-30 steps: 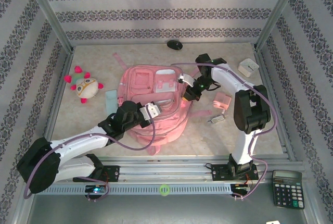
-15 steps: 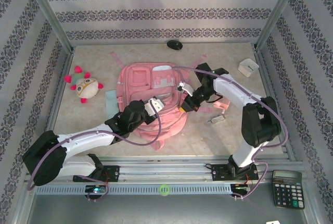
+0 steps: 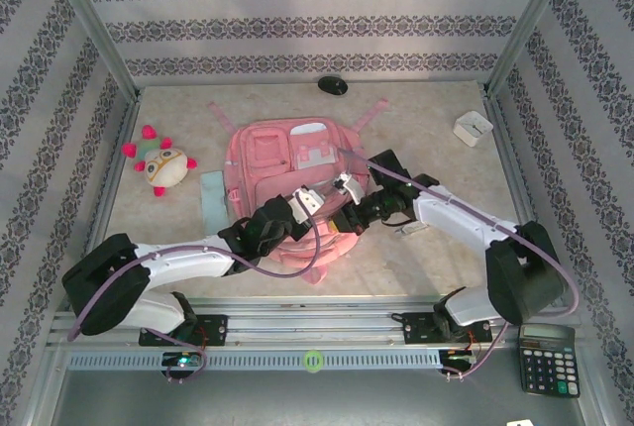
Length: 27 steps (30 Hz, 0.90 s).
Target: Pack books, pencil case, and school supplies into a backpack
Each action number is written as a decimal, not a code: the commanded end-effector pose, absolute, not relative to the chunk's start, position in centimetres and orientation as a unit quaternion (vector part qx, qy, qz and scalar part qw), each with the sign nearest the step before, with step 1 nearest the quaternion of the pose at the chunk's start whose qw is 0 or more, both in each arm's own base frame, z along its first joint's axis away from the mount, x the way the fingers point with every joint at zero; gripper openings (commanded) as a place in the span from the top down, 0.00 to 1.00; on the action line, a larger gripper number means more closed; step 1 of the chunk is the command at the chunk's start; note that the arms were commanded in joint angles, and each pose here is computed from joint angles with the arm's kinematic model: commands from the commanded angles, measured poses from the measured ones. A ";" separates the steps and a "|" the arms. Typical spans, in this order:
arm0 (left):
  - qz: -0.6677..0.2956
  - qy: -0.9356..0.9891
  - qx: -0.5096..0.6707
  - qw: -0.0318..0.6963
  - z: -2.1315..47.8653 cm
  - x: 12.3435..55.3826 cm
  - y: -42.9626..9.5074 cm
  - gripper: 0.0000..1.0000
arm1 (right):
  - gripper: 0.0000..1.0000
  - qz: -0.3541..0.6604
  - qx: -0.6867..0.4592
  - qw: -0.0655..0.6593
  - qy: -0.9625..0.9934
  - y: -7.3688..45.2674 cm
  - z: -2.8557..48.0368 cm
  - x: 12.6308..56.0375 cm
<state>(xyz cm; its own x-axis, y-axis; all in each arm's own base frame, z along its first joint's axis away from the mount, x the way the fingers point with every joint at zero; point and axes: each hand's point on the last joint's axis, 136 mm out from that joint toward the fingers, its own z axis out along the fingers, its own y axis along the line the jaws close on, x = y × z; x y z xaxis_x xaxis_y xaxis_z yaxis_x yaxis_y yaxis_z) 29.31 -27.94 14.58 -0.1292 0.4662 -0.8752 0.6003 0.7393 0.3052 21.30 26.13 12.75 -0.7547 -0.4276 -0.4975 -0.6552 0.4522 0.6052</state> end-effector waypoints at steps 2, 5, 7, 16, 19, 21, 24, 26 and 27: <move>-0.118 0.720 0.283 0.622 20.0 30.1 -29.9 1.00 | 1.00 0.347 -0.246 0.181 0.887 24.9 11.6 22.4; -0.122 0.719 0.283 0.623 20.0 29.8 -30.0 1.00 | 1.00 0.326 -0.231 0.234 0.886 24.4 11.6 23.0; -0.119 0.712 0.286 0.630 20.3 29.8 -30.0 1.00 | 1.00 0.331 -0.224 0.265 0.877 24.5 12.0 23.2; -0.136 0.701 0.285 0.640 21.4 29.5 -30.3 1.00 | 0.86 0.323 -0.215 0.289 0.875 24.9 10.9 23.4; -0.140 0.701 0.281 0.641 21.5 29.5 -30.3 1.00 | 0.80 0.315 -0.209 0.302 0.875 25.1 10.9 23.5; -0.142 0.701 0.280 0.641 21.5 29.5 -30.3 1.00 | 0.78 0.309 -0.203 0.311 0.876 25.1 10.7 23.6; -0.145 0.701 0.277 0.640 21.5 29.4 -30.3 1.00 | 0.81 0.285 -0.190 0.323 0.883 24.5 10.2 23.7; -0.149 0.702 0.273 0.641 21.7 29.4 -30.2 1.00 | 0.92 0.275 -0.184 0.332 0.883 24.3 10.2 23.7; -0.150 0.703 0.269 0.641 21.8 29.5 -30.2 1.00 | 0.98 0.278 -0.184 0.335 0.881 24.4 10.3 23.5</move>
<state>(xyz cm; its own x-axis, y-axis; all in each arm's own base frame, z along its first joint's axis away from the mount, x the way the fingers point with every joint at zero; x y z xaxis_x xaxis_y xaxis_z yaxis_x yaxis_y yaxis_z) 28.98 -29.04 15.41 -0.1308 0.3927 -0.9103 0.6021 0.7610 0.2418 22.83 25.23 10.42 -0.7235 -0.1824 -0.6658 -0.5538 0.7291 0.4021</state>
